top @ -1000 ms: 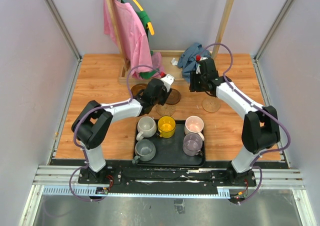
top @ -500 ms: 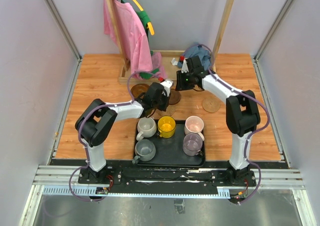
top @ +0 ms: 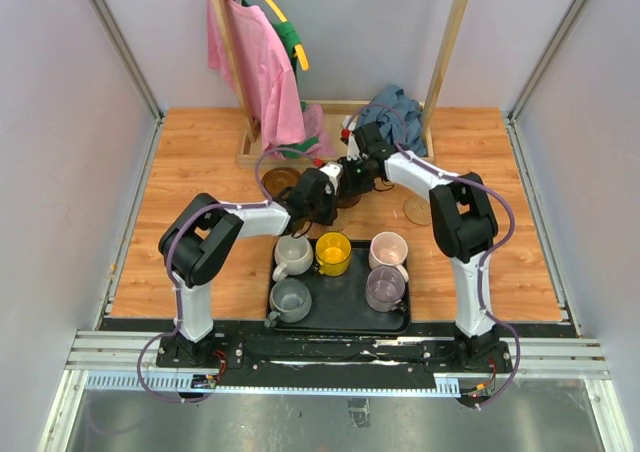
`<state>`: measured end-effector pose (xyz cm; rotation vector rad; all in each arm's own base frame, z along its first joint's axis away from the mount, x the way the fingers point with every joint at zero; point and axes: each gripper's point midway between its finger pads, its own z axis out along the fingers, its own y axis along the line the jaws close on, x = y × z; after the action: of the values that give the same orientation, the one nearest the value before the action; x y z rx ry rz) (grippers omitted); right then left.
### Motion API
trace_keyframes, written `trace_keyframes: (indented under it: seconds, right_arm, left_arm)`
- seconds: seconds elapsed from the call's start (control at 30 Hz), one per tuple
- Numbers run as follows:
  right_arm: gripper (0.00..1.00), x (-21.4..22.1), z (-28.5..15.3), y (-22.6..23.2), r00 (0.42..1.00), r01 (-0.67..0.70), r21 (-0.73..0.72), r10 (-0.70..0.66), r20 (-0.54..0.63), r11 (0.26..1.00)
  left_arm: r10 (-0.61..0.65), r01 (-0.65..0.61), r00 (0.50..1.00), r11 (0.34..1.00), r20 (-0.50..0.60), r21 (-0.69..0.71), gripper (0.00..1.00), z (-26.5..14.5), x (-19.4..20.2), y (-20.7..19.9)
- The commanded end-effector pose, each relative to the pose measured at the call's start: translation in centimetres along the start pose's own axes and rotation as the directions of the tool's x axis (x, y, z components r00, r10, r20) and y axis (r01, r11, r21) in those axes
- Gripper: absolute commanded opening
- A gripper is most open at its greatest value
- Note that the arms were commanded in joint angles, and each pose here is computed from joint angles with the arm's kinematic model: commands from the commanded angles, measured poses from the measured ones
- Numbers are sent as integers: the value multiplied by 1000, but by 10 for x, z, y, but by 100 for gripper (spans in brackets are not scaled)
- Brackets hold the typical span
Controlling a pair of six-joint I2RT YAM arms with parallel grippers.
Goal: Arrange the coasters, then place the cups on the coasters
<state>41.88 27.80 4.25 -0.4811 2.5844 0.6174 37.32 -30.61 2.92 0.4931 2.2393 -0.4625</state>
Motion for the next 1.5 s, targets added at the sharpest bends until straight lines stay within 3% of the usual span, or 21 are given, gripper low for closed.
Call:
trace_keyframes:
  seconds: [0.0,0.13,0.33,0.73,1.1,1.3,1.47]
  right_arm:
    - [35,20,8,-13,996,-13,92,21,-89,996]
    - [32,29,7,-42,990,-18,249,51,-128,968]
    - [32,34,-5,-74,988,-18,401,77,-133,916]
    - [31,62,-36,-107,974,-33,566,154,-167,824]
    - [32,60,-57,-103,979,-43,577,151,-139,815]
    - [35,30,-64,-98,992,-33,561,96,-84,827]
    - [41,-14,-81,-87,999,-32,544,29,14,838]
  left_arm:
    - [-73,68,994,996,-82,-64,24,8,24,24]
    - [-138,131,987,987,-80,-93,24,6,23,42]
    - [-133,123,989,983,-64,-134,24,5,15,58]
    - [-131,124,991,981,-39,-151,24,15,-3,65]
    - [-131,131,991,990,-12,-44,26,30,-29,45]
    - [-121,122,993,992,10,-29,26,14,-30,42]
    - [-107,108,986,994,131,0,37,-20,-64,36]
